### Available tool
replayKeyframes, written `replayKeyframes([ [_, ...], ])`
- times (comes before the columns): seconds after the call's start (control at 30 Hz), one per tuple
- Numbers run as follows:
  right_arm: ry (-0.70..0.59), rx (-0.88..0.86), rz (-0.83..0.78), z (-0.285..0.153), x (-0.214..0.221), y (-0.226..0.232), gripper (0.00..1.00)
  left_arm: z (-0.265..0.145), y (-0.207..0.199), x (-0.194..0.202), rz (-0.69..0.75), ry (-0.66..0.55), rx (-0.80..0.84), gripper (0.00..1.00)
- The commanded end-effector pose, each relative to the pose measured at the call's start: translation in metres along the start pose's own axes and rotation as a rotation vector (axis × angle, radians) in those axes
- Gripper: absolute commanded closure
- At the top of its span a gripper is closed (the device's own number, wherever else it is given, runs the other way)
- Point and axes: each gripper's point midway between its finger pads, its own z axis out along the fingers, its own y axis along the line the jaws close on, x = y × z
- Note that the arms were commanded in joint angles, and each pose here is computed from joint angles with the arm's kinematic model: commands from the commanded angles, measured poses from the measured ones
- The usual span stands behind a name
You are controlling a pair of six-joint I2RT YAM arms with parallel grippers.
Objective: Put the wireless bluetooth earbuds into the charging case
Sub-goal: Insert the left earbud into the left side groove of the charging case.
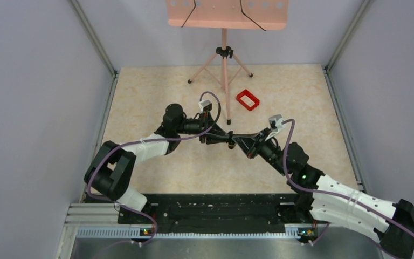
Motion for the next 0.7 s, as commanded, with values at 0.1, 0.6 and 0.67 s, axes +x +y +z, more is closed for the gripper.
replayKeyframes([
  [0.1, -0.004, -0.075, 0.013, 0.0, 0.001, 0.015, 1.0, 0.0, -0.018, 0.004, 0.042, 0.01, 0.068, 1.0],
  [0.6, 0.049, -0.07, 0.007, -0.011, 0.015, 0.01, 1.0, -0.001, -0.024, -0.001, 0.036, 0.002, 0.11, 1.0],
  [0.67, 0.068, -0.074, -0.001, -0.01, 0.019, 0.01, 1.0, 0.0, -0.026, 0.0, 0.048, 0.007, 0.115, 1.0],
])
